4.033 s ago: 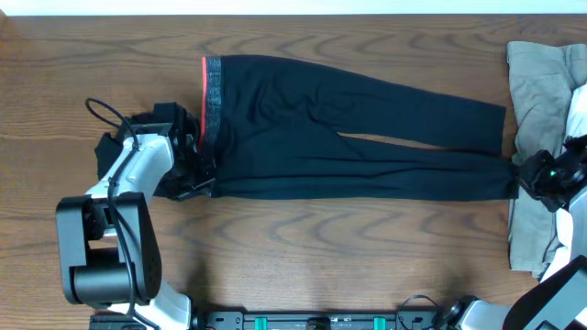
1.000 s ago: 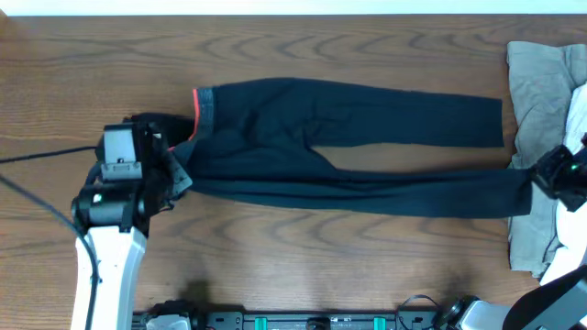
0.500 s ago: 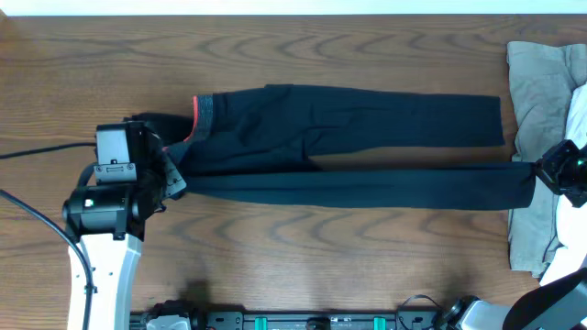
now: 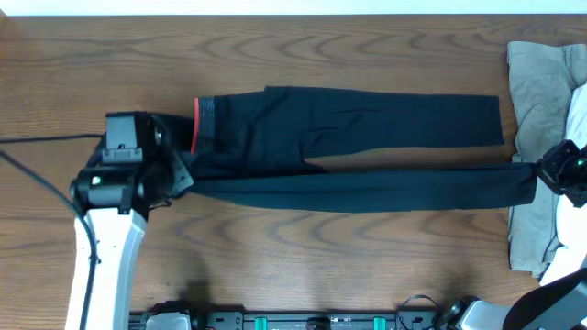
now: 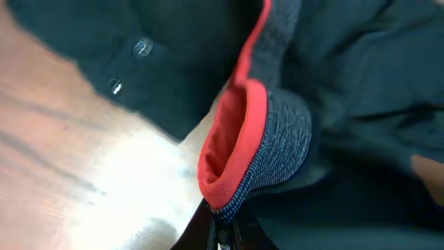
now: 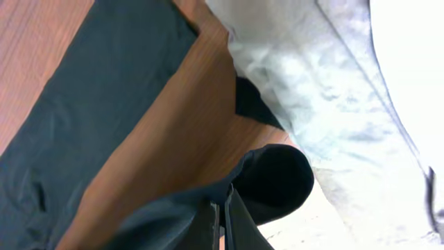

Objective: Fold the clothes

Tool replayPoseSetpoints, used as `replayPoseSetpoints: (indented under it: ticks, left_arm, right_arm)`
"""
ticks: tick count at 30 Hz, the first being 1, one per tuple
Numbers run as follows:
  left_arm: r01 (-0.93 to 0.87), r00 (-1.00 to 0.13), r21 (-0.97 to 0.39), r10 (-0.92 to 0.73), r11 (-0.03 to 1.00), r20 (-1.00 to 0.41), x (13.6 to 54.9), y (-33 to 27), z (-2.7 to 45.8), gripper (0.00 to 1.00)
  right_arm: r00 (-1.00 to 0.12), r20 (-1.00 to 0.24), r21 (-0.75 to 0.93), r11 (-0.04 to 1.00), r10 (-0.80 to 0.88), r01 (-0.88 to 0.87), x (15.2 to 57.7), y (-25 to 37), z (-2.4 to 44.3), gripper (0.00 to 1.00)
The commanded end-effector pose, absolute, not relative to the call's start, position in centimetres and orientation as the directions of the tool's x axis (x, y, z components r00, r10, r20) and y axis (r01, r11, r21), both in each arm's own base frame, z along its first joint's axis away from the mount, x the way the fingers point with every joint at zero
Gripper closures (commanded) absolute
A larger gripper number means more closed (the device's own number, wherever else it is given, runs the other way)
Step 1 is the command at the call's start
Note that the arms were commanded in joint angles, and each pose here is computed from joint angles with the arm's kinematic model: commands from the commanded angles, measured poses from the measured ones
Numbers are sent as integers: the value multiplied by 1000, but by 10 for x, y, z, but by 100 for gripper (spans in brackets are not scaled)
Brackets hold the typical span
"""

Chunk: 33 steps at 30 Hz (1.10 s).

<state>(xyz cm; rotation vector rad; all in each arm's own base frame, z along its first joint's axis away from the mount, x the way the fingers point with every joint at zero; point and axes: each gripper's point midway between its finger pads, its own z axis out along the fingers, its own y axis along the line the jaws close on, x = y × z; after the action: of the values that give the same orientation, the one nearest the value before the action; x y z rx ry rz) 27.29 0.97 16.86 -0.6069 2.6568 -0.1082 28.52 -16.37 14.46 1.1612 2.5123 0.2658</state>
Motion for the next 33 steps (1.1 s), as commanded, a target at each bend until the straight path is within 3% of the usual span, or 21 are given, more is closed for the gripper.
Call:
replayPoseSetpoints:
  ticks: [1, 11, 15, 19, 29, 30, 33]
  left_arm:
    - [-353, -821, -168, -391, 920, -416, 298, 8, 170, 93]
    - [-329, -870, -234, -390, 915, -303, 345, -9, 108, 94]
    - [-303, -858, -281, -389, 910, -336, 360, -16, 111, 94]
    - [-255, -853, -334, -374, 907, -364, 370, -31, 117, 86]
    - [-210, -853, -329, -337, 921, -398, 376, -45, 120, 85]
    - [-210, -854, -329, -337, 921, -397, 376, -45, 120, 83]
    - [-210, -860, -324, -332, 922, -387, 375, -46, 116, 62]
  right_arm:
    - [-579, -292, 302, 648, 761, 699, 290, -174, 155, 99]
    - [-574, -305, 300, 649, 760, 700, 291, -177, 156, 99]
    - [-570, -313, 267, 646, 760, 715, 288, -182, 155, 99]
    - [-570, -312, 265, 645, 760, 716, 287, -182, 154, 99]
    - [-566, -306, 266, 639, 766, 721, 287, -181, 154, 99]
    - [-566, -305, 266, 639, 766, 722, 286, -181, 154, 99]
    - [-567, -302, 266, 638, 767, 722, 286, -181, 154, 99]
